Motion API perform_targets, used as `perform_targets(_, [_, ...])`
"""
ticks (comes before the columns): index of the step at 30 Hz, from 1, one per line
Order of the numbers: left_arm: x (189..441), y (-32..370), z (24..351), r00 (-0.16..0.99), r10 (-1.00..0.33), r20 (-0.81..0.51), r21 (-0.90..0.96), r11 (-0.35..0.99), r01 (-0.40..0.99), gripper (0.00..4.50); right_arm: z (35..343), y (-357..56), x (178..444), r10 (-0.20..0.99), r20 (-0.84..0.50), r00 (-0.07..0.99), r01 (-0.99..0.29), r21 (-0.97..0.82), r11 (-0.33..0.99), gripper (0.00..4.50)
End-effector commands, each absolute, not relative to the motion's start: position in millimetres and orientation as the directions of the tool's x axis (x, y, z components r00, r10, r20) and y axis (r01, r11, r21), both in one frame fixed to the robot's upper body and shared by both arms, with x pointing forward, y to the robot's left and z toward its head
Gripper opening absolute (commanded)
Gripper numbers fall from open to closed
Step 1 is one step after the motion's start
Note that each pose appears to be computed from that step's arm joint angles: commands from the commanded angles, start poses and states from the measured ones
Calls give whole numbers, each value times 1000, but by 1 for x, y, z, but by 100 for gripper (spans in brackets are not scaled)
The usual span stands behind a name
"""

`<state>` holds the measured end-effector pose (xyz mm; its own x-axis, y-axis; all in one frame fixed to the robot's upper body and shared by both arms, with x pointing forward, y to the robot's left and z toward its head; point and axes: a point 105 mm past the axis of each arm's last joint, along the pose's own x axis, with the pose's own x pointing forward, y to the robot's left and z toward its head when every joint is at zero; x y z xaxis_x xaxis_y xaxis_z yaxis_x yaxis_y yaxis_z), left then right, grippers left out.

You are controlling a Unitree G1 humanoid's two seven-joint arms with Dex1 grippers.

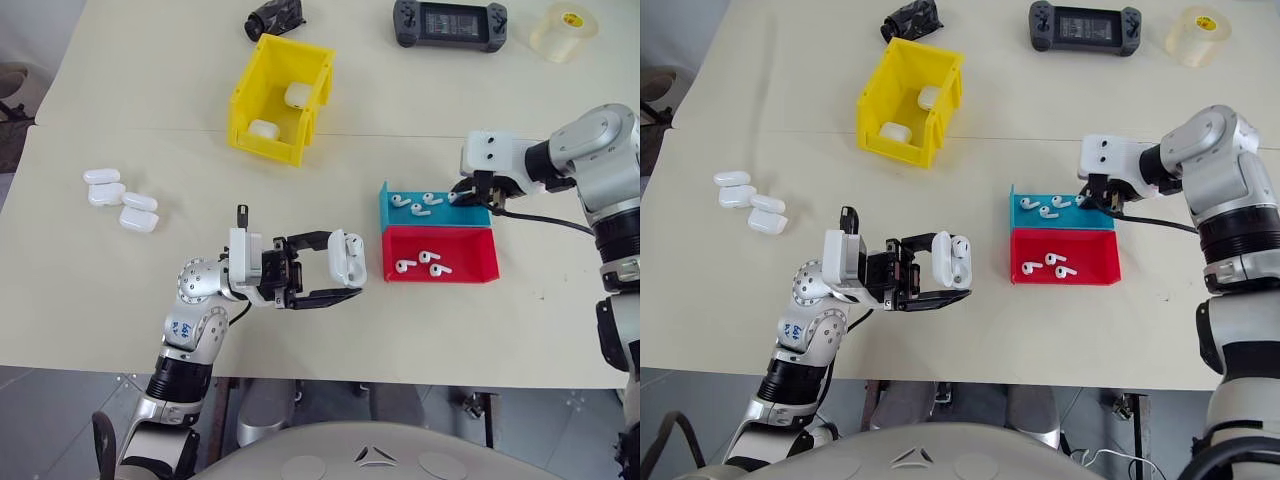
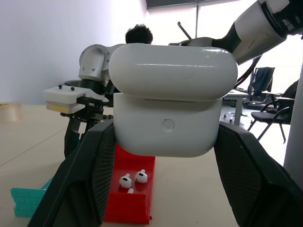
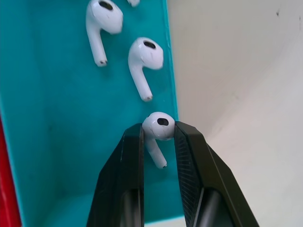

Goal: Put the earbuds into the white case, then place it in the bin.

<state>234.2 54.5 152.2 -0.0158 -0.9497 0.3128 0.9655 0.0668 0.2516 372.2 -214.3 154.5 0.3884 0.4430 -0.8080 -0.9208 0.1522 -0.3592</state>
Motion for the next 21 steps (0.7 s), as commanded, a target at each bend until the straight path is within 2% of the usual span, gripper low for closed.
perform_targets(1, [232,53,157,-37,-948,316,276,55,960,275,174,-213,369,510,-736,445,-894,-401,202,54])
perform_targets(4, [234,53,157,-37,-948,317,269,52,962,275,202,-206,355,647,-606,462,-882,-393,262,54])
perform_targets(7, [237,53,157,-40,-947,318,266,49,963,275,211,-204,335,737,-504,450,-884,-370,287,54])
perform_targets(11, [245,70,163,20,-943,334,229,102,968,275,223,-191,307,847,-249,469,-867,-314,387,54])
perform_targets(14, [244,69,163,-18,-950,311,237,60,970,275,223,-179,284,889,-88,449,-871,-266,414,54])
perform_targets(18, [248,63,171,-40,-947,318,246,42,968,275,220,-164,267,866,48,498,-840,-218,496,54])
perform_targets(21, [251,58,174,-76,-949,305,256,5,967,275,223,-131,242,857,243,454,-870,-89,486,54])
